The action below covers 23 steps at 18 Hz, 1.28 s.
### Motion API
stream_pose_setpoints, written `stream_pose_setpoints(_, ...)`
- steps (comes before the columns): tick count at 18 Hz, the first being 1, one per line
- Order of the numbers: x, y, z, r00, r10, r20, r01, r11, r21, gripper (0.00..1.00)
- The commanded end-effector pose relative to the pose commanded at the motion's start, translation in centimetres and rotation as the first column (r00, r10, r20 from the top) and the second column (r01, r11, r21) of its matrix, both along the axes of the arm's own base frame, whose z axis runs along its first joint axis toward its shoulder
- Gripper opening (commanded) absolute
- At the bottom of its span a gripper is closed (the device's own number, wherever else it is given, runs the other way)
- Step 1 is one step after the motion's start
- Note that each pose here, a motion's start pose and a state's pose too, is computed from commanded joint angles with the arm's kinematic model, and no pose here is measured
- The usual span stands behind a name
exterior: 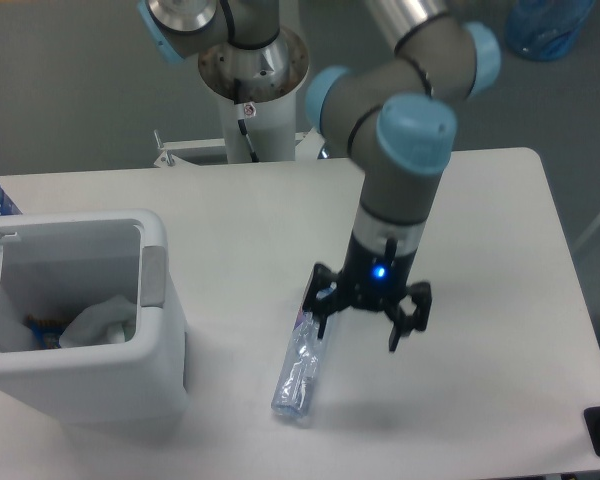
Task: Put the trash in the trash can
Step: 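Lower the gripper around the bottle's cap end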
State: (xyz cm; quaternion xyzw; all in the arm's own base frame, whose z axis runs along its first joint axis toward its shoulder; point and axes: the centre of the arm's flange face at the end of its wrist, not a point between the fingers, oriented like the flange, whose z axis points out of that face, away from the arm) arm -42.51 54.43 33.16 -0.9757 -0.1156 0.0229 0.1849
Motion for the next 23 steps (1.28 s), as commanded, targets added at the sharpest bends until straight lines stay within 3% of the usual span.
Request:
stream_pose_setpoints(2, 0.8, 1.0, -1.6, 1.000, 0.006, -0.030, -0.007, 0.999, -0.053, 1.00)
stream_pose_setpoints(6, 0.7, 1.5, -3.5, 0.998, 0.070, -0.001, -0.070, 0.995, -0.070, 1.00)
stream_pose_setpoints(14, 3.6, 4.1, -6.2, 1.000, -0.005, 0.015, 0.006, 0.996, -0.090, 1.00)
stream_pose_setpoints(23, 5.2, 5.4, -10.5, 0.998, -0.031, 0.057, 0.038, 0.991, -0.132, 1.00)
